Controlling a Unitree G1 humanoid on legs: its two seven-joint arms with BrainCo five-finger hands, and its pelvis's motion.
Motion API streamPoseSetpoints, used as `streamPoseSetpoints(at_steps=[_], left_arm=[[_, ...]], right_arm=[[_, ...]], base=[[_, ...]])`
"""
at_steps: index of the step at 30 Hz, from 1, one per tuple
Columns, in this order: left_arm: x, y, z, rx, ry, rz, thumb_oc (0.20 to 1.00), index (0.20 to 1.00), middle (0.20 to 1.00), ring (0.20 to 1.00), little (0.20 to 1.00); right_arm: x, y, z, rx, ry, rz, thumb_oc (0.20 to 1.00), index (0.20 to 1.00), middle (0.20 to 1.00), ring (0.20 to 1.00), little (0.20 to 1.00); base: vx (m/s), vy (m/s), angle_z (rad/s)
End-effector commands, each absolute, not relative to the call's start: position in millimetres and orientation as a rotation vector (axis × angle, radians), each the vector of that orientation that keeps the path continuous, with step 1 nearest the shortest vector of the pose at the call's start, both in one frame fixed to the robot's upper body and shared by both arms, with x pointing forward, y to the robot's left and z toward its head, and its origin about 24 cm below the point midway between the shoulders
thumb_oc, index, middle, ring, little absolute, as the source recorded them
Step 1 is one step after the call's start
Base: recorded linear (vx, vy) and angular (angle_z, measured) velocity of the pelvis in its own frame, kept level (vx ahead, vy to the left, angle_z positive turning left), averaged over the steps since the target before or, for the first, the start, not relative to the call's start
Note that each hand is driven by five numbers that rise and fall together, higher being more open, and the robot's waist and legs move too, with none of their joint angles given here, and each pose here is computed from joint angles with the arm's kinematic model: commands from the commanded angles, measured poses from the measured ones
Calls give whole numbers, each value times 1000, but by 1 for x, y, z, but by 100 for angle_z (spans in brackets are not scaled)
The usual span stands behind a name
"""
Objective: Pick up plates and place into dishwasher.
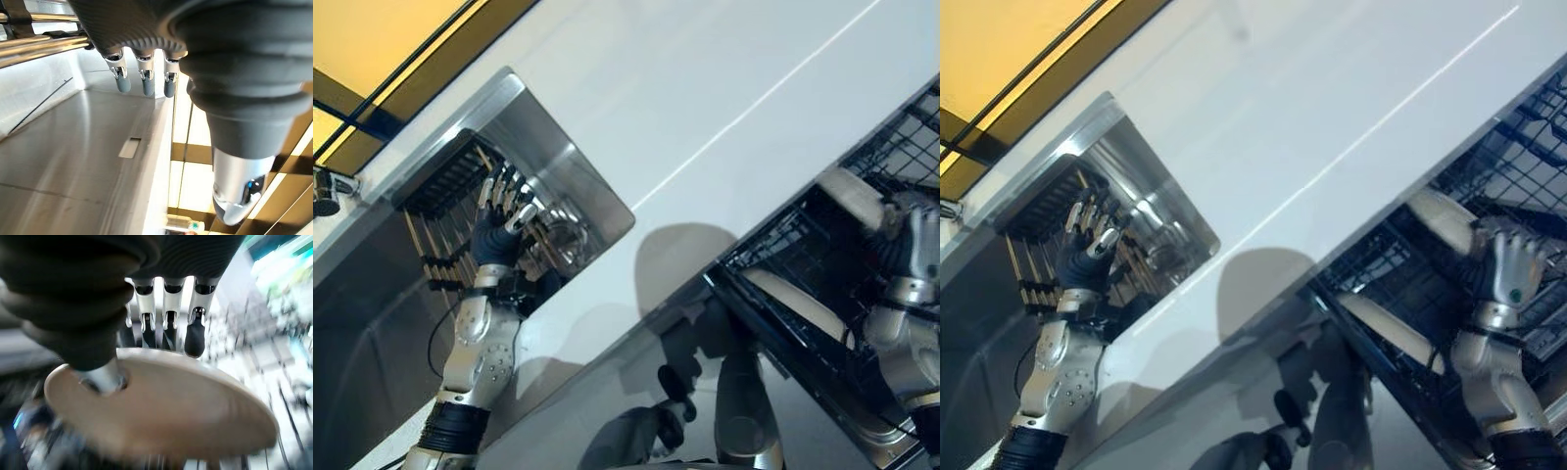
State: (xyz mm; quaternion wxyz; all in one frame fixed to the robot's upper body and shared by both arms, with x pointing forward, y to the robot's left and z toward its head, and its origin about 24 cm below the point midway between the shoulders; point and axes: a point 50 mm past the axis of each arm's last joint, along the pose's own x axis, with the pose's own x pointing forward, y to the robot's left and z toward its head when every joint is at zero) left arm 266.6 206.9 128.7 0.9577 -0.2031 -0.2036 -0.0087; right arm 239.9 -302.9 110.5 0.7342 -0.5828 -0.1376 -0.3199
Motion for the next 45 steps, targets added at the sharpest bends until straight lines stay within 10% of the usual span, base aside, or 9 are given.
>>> streamPoseSetpoints(at_steps=[1,27,45], left_arm=[[252,192,91,-522,-289,-12,1000,1000,1000,1000,1000],[225,211,53,-527,-124,29,1000,1000,1000,1000,1000],[205,219,30,-535,-32,79,1000,1000,1000,1000,1000]], right_arm=[[228,-302,91,-1232,-221,-716,1000,1000,1000,1000,1000],[180,-320,74,-1174,-117,-836,1000,1000,1000,1000,1000],[152,-319,57,-313,-6,-827,1000,1000,1000,1000,1000]], base=[[42,-3,3],[45,-12,1],[39,12,-1]])
